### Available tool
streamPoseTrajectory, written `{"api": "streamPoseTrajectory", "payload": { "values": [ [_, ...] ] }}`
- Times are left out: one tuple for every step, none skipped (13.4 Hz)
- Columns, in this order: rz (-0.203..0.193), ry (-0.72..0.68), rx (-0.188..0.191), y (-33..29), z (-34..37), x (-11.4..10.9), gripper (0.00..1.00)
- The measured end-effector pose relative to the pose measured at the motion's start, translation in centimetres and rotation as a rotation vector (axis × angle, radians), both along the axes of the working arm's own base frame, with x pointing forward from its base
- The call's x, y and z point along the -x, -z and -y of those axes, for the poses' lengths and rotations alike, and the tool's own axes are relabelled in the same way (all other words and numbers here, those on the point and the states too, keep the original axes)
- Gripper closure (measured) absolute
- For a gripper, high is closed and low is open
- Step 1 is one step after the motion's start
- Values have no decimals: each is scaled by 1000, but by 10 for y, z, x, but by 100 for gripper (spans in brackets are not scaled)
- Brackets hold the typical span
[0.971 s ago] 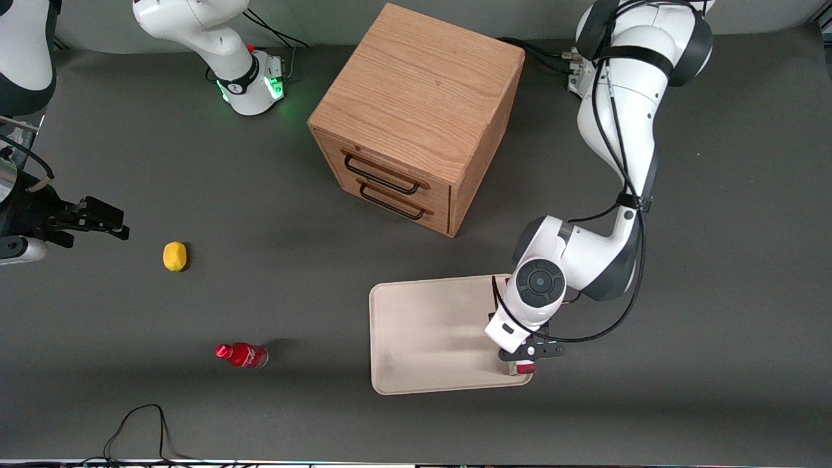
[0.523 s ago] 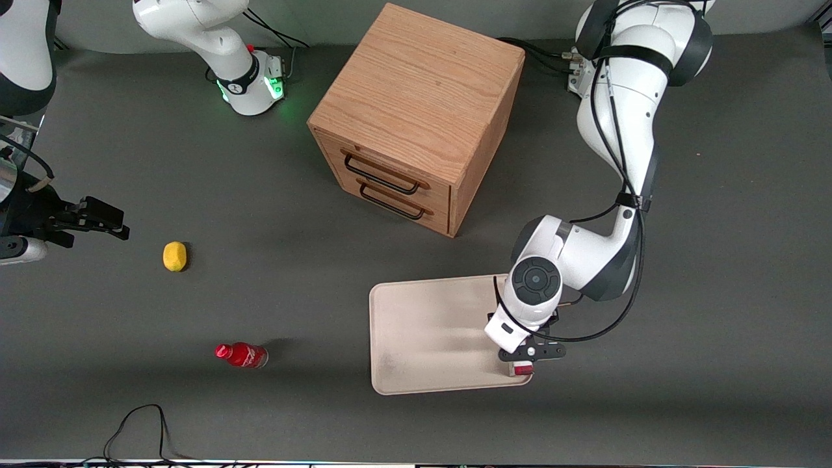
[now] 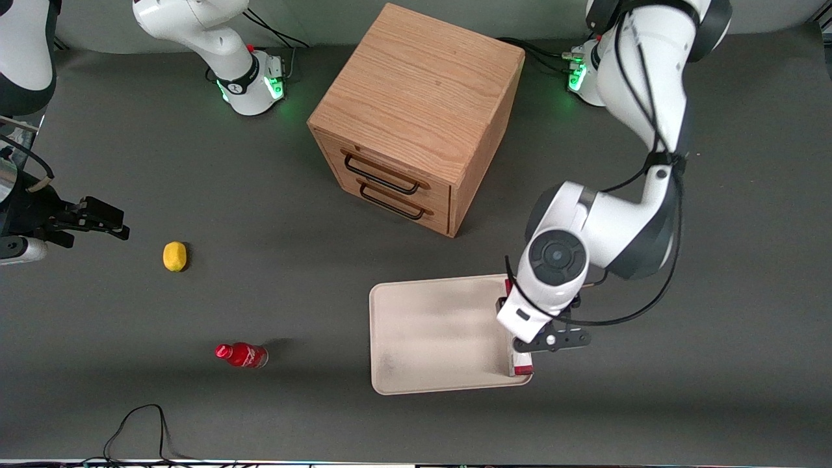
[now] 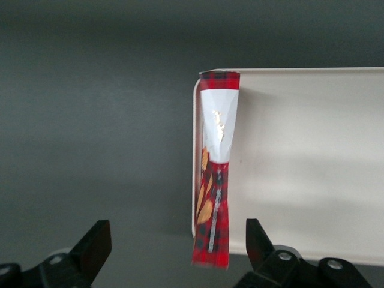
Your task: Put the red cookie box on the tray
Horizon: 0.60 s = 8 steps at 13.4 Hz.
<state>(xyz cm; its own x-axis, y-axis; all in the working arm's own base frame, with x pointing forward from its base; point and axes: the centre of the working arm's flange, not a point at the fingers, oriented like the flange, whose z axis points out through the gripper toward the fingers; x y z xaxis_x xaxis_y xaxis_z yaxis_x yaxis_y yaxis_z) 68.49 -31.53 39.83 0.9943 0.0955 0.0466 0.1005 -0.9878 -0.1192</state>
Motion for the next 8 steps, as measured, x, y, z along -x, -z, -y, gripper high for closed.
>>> {"api": "streamPoseTrajectory", "payload": {
  "values": [
    [2,-3,1,-29,-3,7,0],
    [5,-5,3,-56,-5,15,0],
    [11,-7,7,-82,-8,24,0],
    [22,-6,14,-106,-10,33,0],
    [36,-5,22,-128,-11,40,0],
    [52,-4,30,-147,-14,47,0],
    [71,-5,38,-163,-16,51,0],
    [84,-9,43,-174,-21,54,0]
  ]
}}
